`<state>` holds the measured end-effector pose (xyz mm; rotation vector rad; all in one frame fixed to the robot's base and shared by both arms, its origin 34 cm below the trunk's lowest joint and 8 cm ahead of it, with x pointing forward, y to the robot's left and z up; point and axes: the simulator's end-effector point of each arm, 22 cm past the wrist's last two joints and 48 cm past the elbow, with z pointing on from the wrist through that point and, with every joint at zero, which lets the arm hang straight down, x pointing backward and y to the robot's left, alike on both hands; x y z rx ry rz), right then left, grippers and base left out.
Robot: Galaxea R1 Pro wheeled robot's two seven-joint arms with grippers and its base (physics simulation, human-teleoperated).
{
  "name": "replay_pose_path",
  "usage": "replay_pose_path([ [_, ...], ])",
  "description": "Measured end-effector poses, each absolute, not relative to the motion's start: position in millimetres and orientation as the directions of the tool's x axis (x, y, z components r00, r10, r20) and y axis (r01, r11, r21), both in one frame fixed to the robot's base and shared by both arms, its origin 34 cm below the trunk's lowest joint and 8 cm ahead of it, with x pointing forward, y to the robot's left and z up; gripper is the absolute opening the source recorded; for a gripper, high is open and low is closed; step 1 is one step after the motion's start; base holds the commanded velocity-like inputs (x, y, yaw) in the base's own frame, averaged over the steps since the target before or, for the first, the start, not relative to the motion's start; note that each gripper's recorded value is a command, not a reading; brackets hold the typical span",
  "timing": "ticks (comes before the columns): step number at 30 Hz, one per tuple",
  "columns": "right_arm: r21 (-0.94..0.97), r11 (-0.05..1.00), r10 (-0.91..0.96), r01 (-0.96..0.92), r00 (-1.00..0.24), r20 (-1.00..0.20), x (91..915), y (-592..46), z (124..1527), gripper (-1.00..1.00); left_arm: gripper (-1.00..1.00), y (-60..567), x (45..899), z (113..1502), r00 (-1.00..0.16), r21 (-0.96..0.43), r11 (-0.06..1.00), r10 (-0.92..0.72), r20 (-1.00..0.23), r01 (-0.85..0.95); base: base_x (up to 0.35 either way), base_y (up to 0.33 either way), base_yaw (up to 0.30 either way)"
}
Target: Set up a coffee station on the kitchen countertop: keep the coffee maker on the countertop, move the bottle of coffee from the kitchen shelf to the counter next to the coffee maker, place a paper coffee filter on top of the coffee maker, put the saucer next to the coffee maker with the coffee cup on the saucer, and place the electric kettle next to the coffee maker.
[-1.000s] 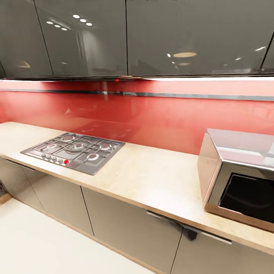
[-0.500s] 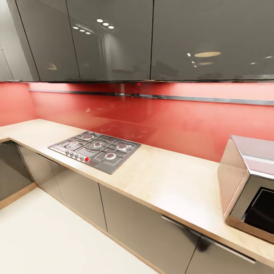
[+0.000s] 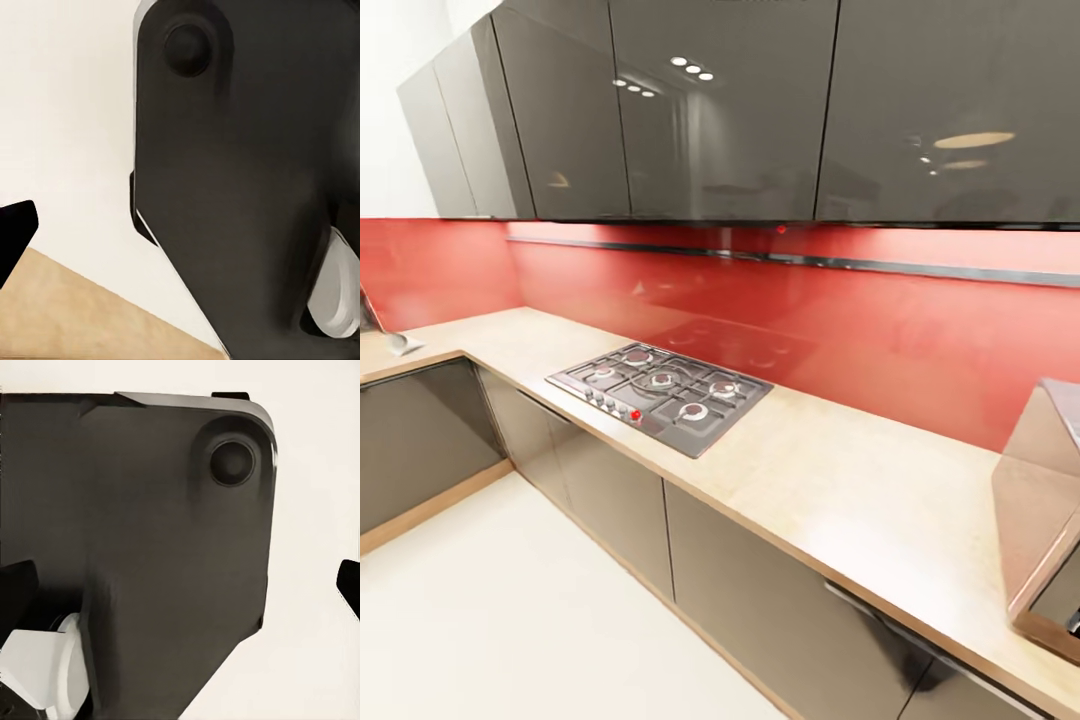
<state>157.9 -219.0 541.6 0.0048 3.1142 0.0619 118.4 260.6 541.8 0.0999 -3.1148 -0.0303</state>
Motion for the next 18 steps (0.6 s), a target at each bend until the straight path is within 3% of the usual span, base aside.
replay_pose_path([
  [18, 0.040, 0.999, 0.002, 0.001, -1.000, -0.025, 153.3, -218.9, 562.8, 1.00, 1.00, 261.4, 114.4, 563.0, -0.998, 0.021, 0.998, -0.065, 0.025, -0.065, 0.000, 0.000, 0.281],
])
